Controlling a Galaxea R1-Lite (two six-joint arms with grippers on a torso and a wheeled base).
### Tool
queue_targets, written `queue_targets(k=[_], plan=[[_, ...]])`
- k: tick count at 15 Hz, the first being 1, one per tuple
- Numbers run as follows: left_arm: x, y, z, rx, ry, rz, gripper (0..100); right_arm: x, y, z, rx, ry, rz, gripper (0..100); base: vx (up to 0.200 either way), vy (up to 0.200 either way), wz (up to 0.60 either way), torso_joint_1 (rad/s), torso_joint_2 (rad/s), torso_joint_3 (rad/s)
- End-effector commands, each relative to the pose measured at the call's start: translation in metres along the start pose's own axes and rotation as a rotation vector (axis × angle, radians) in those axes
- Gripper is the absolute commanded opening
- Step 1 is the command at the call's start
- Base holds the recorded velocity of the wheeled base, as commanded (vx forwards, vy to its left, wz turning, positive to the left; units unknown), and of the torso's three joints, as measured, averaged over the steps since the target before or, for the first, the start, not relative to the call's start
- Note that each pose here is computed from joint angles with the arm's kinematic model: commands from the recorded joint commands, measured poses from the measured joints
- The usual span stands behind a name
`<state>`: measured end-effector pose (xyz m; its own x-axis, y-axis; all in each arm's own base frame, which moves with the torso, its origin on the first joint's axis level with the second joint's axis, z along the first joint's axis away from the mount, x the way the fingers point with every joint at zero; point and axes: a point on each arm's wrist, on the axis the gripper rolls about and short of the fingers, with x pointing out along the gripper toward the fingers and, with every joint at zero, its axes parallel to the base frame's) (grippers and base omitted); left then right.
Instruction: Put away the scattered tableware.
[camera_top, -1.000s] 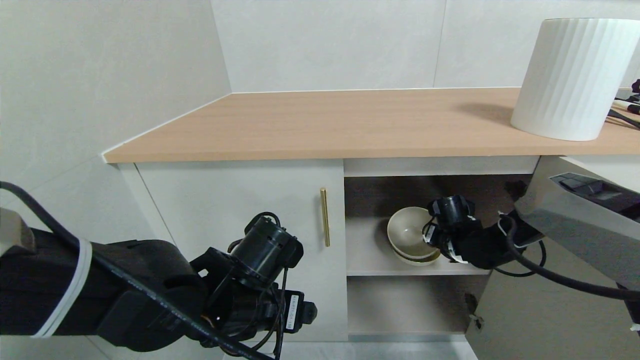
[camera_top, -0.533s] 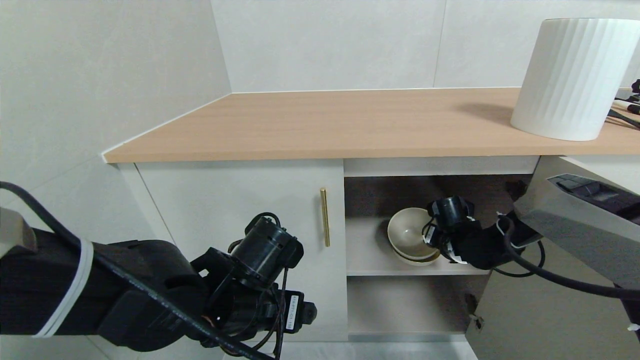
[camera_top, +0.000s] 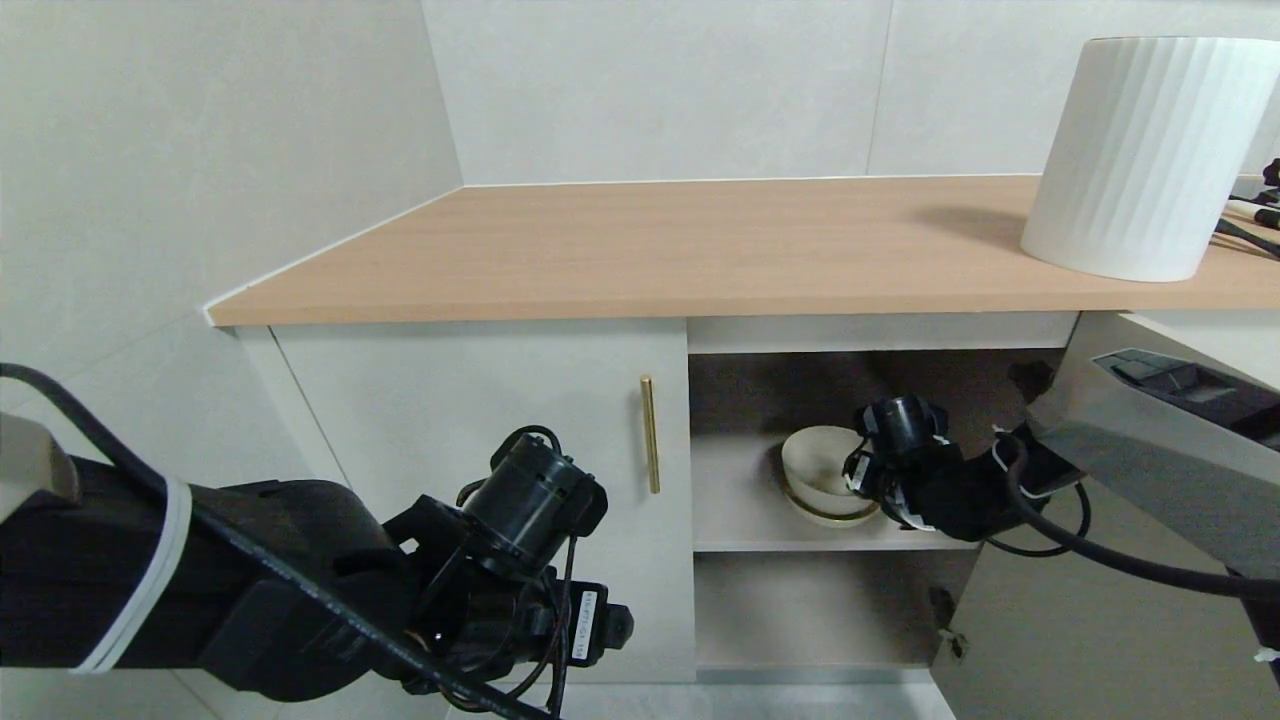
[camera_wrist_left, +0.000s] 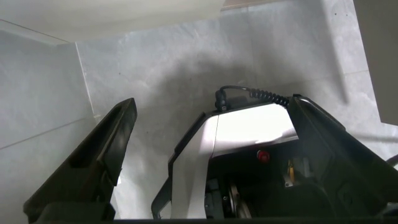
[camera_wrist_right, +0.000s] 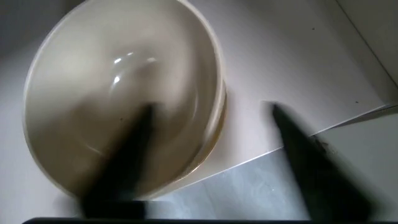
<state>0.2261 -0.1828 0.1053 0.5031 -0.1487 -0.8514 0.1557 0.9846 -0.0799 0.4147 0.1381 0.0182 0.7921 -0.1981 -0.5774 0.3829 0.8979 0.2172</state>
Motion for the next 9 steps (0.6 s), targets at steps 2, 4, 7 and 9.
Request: queue_targets(k=[2,4,7,9], plan=[[0.000,0.000,0.000,-0.001,-0.001,0.000,100,-0.001,0.000,0.001,0.001,-0.001,0.002,100,0.000,0.000,0.00,0.000,0.00,0.000],[-0.004,0.003,0.002,-0.010,-0.012,-0.001,100,-0.011,-0.003,0.001,-0.016,0.008,0.001,100,0.000,0.000,0.00,0.000,0.00,0.000],[-0.023,0.018,-0.004,-0.036,-0.042,-0.004,100,-0.048,-0.007,0.001,-0.073,0.025,0.033,100,0.000,0.000,0.00,0.000,0.00,0.000],[-0.056,0.038,-0.009,-0.061,-0.118,-0.022,100,-0.091,-0.012,0.006,-0.120,0.037,0.097,100,0.000,0.000,0.00,0.000,0.00,0.000]])
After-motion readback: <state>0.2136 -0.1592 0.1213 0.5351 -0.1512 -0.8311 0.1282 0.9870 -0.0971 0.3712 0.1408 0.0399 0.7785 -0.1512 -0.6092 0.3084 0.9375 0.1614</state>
